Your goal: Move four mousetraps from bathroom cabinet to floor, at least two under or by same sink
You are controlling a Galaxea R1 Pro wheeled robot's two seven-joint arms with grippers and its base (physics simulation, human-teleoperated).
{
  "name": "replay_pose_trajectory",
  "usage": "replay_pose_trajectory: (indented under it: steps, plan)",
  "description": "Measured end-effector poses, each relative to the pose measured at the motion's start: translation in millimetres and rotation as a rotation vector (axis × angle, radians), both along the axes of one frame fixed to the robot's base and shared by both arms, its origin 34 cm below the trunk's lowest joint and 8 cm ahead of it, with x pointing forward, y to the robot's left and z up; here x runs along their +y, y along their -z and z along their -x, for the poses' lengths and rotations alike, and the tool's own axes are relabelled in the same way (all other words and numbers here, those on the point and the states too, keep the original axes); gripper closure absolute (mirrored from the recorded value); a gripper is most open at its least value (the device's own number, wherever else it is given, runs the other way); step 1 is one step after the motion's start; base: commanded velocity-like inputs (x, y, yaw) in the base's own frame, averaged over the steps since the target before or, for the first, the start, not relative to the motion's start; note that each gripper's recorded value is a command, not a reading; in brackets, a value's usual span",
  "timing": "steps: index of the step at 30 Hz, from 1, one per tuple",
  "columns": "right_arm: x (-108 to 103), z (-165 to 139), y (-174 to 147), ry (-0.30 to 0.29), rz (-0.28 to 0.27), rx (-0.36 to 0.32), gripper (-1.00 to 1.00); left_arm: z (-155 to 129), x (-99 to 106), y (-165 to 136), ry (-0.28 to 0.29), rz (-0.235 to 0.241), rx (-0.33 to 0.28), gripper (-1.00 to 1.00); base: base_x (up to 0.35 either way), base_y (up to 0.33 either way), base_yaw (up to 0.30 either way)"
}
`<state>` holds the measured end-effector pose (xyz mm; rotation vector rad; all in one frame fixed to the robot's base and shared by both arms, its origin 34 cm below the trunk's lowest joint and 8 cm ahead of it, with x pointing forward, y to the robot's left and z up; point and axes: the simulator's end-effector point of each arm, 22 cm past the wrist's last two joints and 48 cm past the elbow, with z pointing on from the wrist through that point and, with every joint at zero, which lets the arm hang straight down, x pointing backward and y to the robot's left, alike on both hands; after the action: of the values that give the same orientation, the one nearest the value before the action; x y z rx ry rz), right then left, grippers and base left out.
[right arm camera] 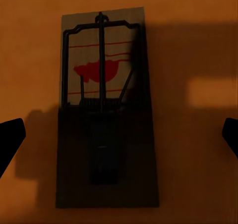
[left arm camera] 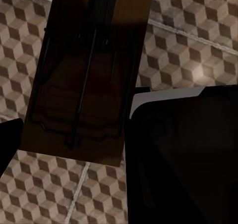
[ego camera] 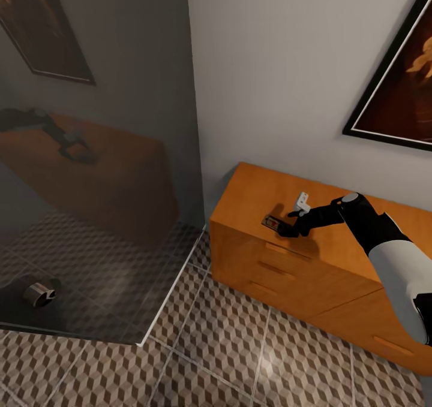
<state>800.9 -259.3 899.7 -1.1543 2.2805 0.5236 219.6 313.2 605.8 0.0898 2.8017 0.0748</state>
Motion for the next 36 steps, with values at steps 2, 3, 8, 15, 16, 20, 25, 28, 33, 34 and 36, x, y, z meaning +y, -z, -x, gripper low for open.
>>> replay_pose_trajectory:
  steps: [2,3,8,15,16,20,25,28,33,34,36]
  plan:
    - [0.2,-0.1,-0.1,0.000,-0.001,0.000,-1.00,0.2,-0.1,0.1,0.000,0.000,0.000,1.00,0.000,0.000,0.000]
    - [0.2,-0.2,0.0,0.000,0.000,-0.001,-1.00,0.2,-0.2,0.1,0.000,0.000,0.001,1.00,0.000,0.000,0.000]
    - [0.3,-0.4,0.0,-0.001,0.000,-0.001,-1.00,0.4,-0.2,0.1,0.000,0.000,0.001,1.00,0.000,0.000,0.000]
    - [0.3,-0.6,0.2,-0.002,0.001,-0.004,1.00,0.4,-0.2,0.2,0.000,0.000,0.001,1.00,0.000,0.000,0.000]
    - [0.4,-0.7,0.2,-0.002,0.001,-0.005,1.00,0.4,-0.2,0.2,0.000,0.000,0.001,1.00,0.000,0.000,0.000]
    - [1.5,0.9,0.7,-0.005,-0.006,0.000,1.00,0.4,-0.2,0.1,0.000,0.000,0.001,1.00,0.000,0.000,0.000]
    - [3.0,0.4,-0.1,-0.006,-0.011,-0.003,1.00,0.4,-0.2,0.2,0.000,0.000,0.001,1.00,0.000,0.000,0.000]
    - [3.0,0.4,-0.2,-0.006,-0.011,-0.003,1.00,0.5,-0.2,0.1,0.000,0.000,0.001,1.00,0.000,0.000,0.000]
    - [2.9,0.4,-0.1,-0.006,-0.011,-0.003,1.00,0.4,-0.2,0.2,0.000,0.000,0.001,1.00,0.000,0.000,0.000]
    - [2.9,0.4,-0.1,-0.006,-0.011,-0.003,1.00,0.4,-0.2,0.2,0.000,0.000,0.001,1.00,0.000,0.000,0.000]
    - [2.9,0.4,-0.1,-0.006,-0.011,-0.003,1.00,0.5,-0.1,0.1,0.000,0.000,0.002,1.00,0.000,0.000,0.000]
